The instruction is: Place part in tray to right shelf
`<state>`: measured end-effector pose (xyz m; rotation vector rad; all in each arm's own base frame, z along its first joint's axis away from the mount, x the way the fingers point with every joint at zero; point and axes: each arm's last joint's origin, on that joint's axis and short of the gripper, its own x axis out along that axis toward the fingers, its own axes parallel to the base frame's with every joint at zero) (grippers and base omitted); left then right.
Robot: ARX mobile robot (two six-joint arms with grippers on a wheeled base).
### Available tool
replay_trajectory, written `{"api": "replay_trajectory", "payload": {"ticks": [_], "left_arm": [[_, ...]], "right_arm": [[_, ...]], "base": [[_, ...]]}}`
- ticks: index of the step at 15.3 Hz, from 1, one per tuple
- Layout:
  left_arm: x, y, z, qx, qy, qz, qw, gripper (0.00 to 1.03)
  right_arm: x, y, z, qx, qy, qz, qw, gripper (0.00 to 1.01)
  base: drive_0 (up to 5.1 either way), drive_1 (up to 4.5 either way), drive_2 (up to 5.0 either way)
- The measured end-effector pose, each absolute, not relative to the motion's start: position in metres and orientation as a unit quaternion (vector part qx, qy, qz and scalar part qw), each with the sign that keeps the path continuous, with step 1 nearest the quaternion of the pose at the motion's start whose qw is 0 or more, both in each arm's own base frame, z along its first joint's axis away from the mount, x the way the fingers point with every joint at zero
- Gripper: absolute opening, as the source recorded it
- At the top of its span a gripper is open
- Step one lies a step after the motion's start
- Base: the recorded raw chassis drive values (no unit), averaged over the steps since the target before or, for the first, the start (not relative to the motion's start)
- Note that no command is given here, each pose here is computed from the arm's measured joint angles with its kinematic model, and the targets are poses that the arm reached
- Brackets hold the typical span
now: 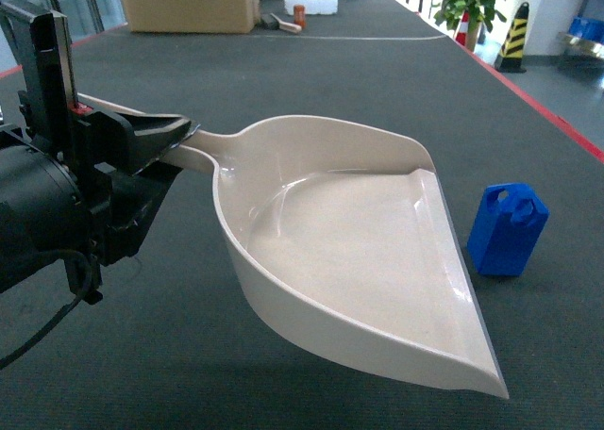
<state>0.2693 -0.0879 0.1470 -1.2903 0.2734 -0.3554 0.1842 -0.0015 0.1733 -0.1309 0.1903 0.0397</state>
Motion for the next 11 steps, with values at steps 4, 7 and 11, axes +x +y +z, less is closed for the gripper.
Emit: {"api": "replay_trajectory", "payload": {"ticks": [4, 7, 11], "left_arm": [[0.269, -0.088, 0.147, -0.596, 0.126, -0.164, 0.776, 0.17], [0.269, -0.088, 0.147, -0.596, 0.126, -0.164, 0.776, 0.17], [0.269, -0.088, 0.147, -0.596, 0.126, -0.164, 0.776, 0.17]], "right_arm": [[0.261, 0.006, 0.164, -0.049, 0.163, 0.001, 0.985, 0.98], [0.298, 0.020, 0.159, -0.038, 0.179, 0.006, 0.983, 0.98], [0.332, 0.037, 0.151, -0.021, 0.198, 0.009, 0.980, 0.98]], "base": [[0.0, 0.00, 0.0], [0.0, 0.00, 0.0], [0.0, 0.00, 0.0]]}}
